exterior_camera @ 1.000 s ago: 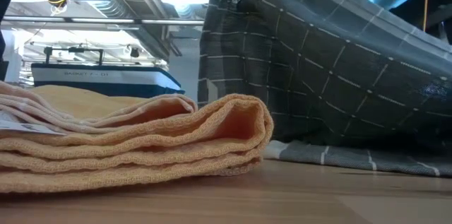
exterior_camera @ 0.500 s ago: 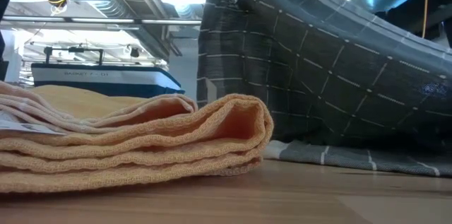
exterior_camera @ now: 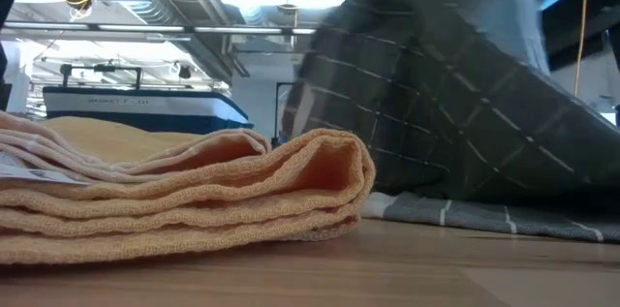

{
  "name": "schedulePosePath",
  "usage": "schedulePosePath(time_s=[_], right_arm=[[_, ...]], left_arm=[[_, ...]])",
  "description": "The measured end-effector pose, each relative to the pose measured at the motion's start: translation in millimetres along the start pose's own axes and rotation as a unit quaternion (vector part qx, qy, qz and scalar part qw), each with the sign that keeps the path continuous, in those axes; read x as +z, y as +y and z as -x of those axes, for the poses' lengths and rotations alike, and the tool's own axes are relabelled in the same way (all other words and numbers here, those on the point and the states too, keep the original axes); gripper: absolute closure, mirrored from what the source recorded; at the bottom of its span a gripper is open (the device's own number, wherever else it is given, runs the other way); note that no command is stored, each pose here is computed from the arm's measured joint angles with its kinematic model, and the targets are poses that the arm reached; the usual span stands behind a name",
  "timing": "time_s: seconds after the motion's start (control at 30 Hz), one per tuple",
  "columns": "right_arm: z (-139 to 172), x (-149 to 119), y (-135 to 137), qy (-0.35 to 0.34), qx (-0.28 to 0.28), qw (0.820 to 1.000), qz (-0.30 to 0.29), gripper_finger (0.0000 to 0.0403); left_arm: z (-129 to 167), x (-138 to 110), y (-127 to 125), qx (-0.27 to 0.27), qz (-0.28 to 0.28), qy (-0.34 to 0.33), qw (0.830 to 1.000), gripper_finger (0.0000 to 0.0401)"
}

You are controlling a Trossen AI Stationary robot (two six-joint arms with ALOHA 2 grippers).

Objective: Fold towel
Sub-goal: Fold the gray pattern towel

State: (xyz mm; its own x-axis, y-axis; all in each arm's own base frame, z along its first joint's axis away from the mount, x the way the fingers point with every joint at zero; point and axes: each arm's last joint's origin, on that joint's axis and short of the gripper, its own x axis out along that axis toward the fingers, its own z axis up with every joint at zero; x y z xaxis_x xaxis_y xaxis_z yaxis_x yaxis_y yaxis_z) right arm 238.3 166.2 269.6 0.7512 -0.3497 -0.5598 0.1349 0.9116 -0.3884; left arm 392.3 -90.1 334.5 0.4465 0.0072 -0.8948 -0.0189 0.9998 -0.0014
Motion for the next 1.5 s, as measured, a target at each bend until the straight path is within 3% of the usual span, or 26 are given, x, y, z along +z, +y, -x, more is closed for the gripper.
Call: schedulePosePath(time_s=[0.2, 0.4, 0.63, 0.87, 1.17, 1.5], right_arm=[[44.4, -47.9, 16.8, 0.075, 0.004, 0.995, -0.071, 0.0399], [71.0, -92.5, 41.2, 0.077, 0.042, 0.979, -0.187, 0.0400], [67.1, -131.9, 58.1, 0.035, 0.055, 0.968, -0.241, 0.0400], [53.0, -147.0, 64.9, 0.075, 0.045, 0.970, -0.228, 0.0399], [51.4, -145.4, 69.1, 0.047, 0.048, 0.968, -0.241, 0.0398], [50.8, -141.7, 71.7, 0.014, 0.051, 0.964, -0.260, 0.0398]], left_arm=[[-1.2, -9.0, -5.3, 0.036, -0.014, 0.029, 0.999, 0.0262], [-11.5, -11.0, -10.9, 0.093, -0.040, 0.036, 0.994, 0.0258], [-52.1, -10.0, 20.4, 0.114, -0.036, 0.118, 0.986, 0.0258], [-92.3, -11.1, 55.4, 0.086, -0.053, 0.183, 0.978, 0.0258], [-141.6, -50.9, 80.1, 0.087, -0.063, 0.246, 0.963, 0.0258], [-158.6, -66.9, 89.4, 0.049, -0.085, 0.257, 0.961, 0.0258]])
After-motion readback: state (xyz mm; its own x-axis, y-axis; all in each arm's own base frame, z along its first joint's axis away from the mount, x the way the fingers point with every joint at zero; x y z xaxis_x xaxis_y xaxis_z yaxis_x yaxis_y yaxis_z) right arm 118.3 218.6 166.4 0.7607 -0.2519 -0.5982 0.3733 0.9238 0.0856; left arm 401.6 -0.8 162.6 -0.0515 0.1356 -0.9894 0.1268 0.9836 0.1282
